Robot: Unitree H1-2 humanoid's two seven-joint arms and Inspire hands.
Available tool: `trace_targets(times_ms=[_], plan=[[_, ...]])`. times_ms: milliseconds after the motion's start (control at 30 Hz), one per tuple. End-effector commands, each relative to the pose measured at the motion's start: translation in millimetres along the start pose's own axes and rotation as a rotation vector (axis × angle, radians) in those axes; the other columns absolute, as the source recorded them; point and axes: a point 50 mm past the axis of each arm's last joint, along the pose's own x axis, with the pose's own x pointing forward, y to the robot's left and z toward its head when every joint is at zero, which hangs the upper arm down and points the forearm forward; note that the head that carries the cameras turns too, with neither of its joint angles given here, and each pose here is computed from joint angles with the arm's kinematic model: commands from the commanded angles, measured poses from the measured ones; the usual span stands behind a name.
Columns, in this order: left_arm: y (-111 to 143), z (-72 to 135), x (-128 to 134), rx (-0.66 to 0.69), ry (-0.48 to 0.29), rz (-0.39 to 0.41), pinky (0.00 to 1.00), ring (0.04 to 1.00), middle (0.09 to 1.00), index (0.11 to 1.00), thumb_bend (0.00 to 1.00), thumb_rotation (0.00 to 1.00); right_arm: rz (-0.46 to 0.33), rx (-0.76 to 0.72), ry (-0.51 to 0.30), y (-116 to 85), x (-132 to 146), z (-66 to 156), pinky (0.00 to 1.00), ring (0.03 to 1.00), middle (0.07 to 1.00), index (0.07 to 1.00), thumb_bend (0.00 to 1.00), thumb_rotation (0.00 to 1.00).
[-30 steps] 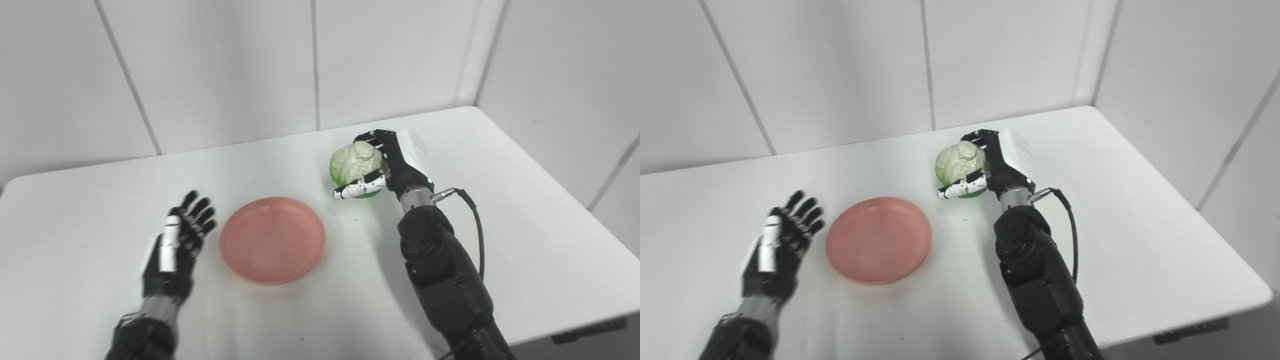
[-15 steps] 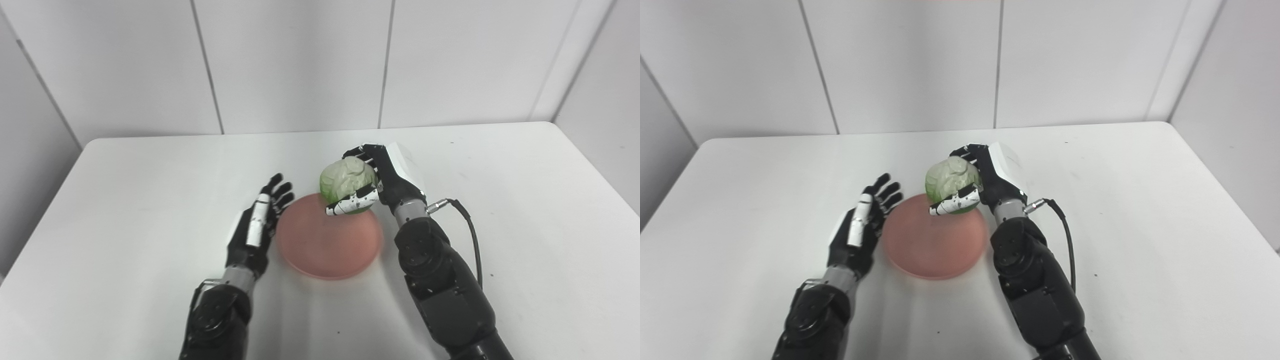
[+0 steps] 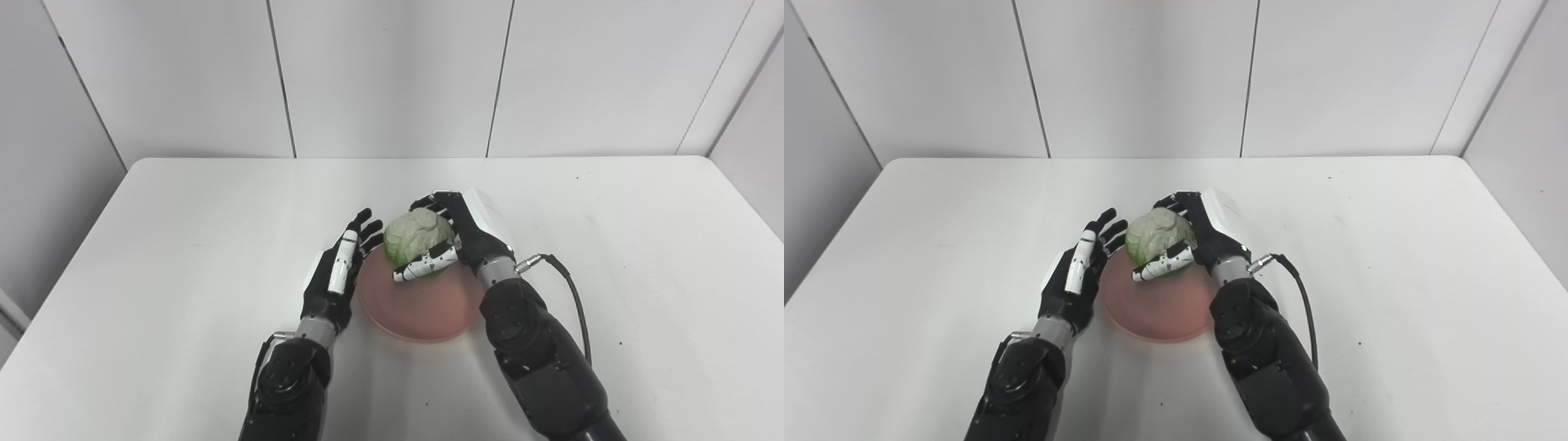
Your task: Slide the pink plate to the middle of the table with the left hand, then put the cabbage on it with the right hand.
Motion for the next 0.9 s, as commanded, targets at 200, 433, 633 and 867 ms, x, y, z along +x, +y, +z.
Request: trace_targets(times_ms=[200,433,633,867], plan=[[0,-15,-7,-0.024,0.105,0.02,0.87,0.884,0.891,0.885,0.41,1.0,-0.026,-0.038,-0.077,-11,2,10,0.37,0.392,0.49,0.51,0.52,0.0],[2,-14,-7,-0.015,0.107,0.024,0.88,0.884,0.89,0.887,0.41,1.0,-0.019,-0.082,-0.072,-17,-4,2,0.38,0.394,0.491,0.506,0.52,0.0],[4,-15,-7,-0.02,0.108,0.026,0.89,0.888,0.889,0.884,0.41,1.0,0.007,-0.136,-0.092,-16,-12,-5,0.38,0.398,0.496,0.508,0.52,0.0],[5,-16,-7,-0.031,0.11,0.02,0.9,0.897,0.898,0.896,0.41,1.0,0.037,-0.165,-0.096,-12,-19,-15,0.39,0.398,0.496,0.518,0.52,0.0]])
